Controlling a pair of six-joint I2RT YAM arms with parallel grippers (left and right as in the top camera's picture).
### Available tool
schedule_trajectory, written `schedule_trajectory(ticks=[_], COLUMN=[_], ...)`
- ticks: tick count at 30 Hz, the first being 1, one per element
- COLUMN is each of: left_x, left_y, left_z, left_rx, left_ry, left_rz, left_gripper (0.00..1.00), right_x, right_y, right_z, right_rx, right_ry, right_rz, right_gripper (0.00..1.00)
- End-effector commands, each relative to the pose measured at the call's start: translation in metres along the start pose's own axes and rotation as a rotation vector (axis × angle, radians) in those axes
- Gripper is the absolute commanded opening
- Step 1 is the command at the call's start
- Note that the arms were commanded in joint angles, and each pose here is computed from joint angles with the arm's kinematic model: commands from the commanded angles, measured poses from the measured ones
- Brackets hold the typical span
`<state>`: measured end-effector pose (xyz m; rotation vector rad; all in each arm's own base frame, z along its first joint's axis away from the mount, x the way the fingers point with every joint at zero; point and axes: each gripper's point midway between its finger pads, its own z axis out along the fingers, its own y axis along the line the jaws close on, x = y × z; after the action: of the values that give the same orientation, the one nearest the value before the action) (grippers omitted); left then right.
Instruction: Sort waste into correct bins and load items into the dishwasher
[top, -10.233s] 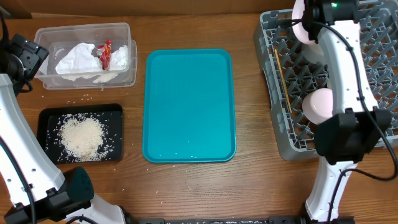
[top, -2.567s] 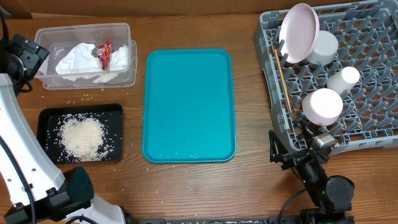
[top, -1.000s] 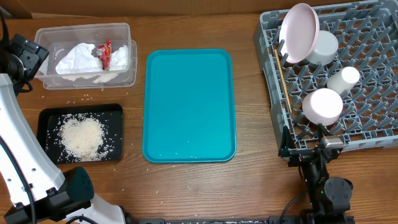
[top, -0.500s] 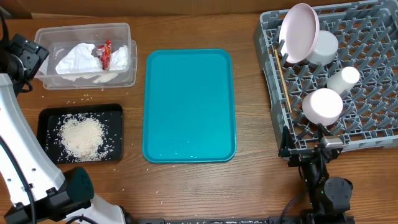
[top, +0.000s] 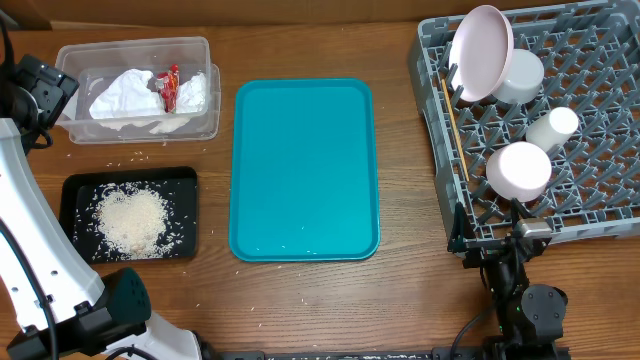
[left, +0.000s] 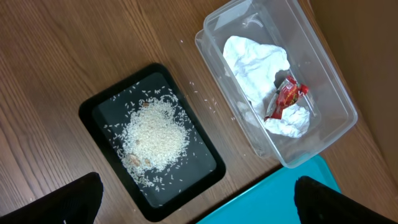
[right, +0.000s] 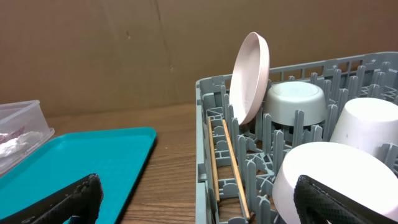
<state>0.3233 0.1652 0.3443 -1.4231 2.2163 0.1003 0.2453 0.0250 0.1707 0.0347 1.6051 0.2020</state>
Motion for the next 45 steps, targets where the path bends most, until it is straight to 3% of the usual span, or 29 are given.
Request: schedule_trajectory(ticks=[1, 11, 20, 27, 33, 45], left_x=[0.000, 0.023, 0.046, 0.086, 0.130, 0.194], left_y=[0.001, -0.023, 0.004, 0.015, -0.001, 0.001], left_z=[0.005, -0.016, -0.037, -0.007, 0.020, 0.082], left_rx=[-0.017, 0.146, 0.077, 0.139, 0.340, 0.553], left_ry=[0.006, 0.072, -0.023, -0.002, -0.028, -0.269], left_rz=[0.051, 0.166, 0.251, 0.270, 0.389, 0.625], left_gripper=[1.00, 1.00, 1.00, 1.00, 1.00, 1.00], right_x=[0.001, 0.001, 0.001, 0.001, 0.001, 0.001], right_y=[-0.001, -0.001, -0.001, -0.001, -0.001, -0.001], right_z=[0.000, 0.000, 0.000, 0.000, 0.000, 0.000], right_rx=[0.002, 0.002, 0.002, 0.002, 0.002, 0.002], right_ry=[-0.007, -0.007, -0.007, -0.007, -0.007, -0.007], right_rz=[-0.003, -0.003, -0.003, -0.003, -0.003, -0.003], right_gripper=[1.00, 1.00, 1.00, 1.00, 1.00, 1.00])
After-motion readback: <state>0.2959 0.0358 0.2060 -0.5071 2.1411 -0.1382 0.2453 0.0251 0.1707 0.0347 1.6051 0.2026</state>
